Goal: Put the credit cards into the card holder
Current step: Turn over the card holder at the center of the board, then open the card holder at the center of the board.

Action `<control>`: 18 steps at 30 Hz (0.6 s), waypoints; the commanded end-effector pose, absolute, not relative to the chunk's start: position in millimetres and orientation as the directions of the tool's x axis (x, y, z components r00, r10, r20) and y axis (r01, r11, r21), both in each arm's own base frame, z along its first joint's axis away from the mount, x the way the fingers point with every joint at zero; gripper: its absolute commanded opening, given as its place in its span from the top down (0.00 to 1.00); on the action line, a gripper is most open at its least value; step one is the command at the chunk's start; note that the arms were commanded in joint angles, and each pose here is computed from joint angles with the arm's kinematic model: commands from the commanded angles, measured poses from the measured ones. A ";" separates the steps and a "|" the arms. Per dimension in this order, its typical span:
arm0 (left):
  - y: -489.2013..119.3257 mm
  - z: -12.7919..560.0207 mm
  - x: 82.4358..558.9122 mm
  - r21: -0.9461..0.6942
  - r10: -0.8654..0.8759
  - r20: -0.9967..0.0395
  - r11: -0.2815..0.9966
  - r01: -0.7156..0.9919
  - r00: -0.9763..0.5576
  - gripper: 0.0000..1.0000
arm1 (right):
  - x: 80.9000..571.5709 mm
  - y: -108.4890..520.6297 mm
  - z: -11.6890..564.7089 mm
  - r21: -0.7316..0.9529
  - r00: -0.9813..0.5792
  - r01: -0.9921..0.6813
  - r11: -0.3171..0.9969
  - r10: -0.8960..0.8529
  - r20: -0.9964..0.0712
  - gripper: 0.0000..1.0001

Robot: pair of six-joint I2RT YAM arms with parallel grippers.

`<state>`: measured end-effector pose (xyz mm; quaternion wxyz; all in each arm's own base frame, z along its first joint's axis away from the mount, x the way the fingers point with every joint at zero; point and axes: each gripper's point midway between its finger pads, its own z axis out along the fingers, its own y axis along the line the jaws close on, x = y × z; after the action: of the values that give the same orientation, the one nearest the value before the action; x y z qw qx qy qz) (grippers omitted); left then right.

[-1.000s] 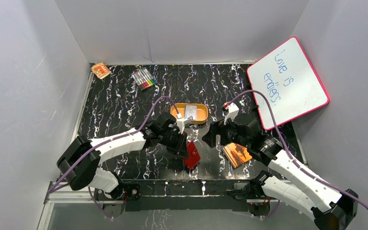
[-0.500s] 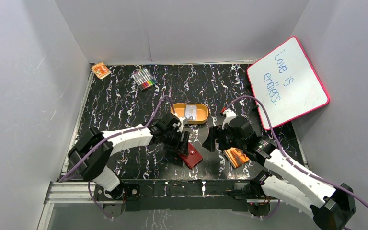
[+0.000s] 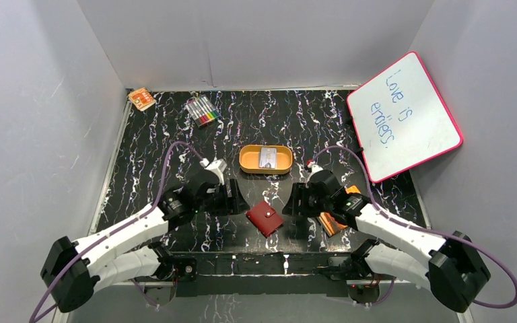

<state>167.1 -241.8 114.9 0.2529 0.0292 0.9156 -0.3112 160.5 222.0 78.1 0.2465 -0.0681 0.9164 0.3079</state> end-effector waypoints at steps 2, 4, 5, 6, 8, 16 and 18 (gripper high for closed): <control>-237.2 109.3 163.2 -0.655 -0.280 -0.422 0.752 0.076 -0.862 0.28 | 164.5 244.0 68.8 0.635 -0.899 -0.173 0.753 0.143 -0.415 0.40; -235.1 107.6 161.6 -0.655 -0.283 -0.422 0.752 0.073 -0.861 0.20 | 165.0 245.1 63.0 0.632 -0.904 -0.159 0.758 0.146 -0.402 0.41; -232.0 106.6 162.3 -0.651 -0.297 -0.420 0.757 0.056 -0.858 0.14 | 164.6 246.2 61.3 0.632 -0.906 -0.158 0.759 0.143 -0.398 0.41; -228.6 105.9 163.3 -0.645 -0.311 -0.424 0.763 0.042 -0.851 0.09 | 163.3 246.9 58.8 0.630 -0.911 -0.154 0.761 0.138 -0.390 0.42; -219.1 106.4 168.6 -0.642 -0.371 -0.434 0.767 -0.007 -0.821 0.07 | 165.4 253.7 60.5 0.642 -0.909 -0.166 0.749 0.137 -0.395 0.42; -206.9 110.3 169.6 -0.711 -0.492 -0.420 0.700 -0.060 -0.763 0.10 | 153.4 267.4 42.0 0.620 -0.932 -0.156 0.769 0.094 -0.350 0.51; -208.6 109.1 167.3 -0.703 -0.470 -0.420 0.709 -0.049 -0.776 0.10 | 150.1 272.8 42.9 0.623 -0.932 -0.158 0.766 0.093 -0.351 0.53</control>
<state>163.8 -206.6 104.6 0.2930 -0.1416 0.8808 -0.3439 145.9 254.4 30.1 0.1688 -0.0201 0.9310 0.3231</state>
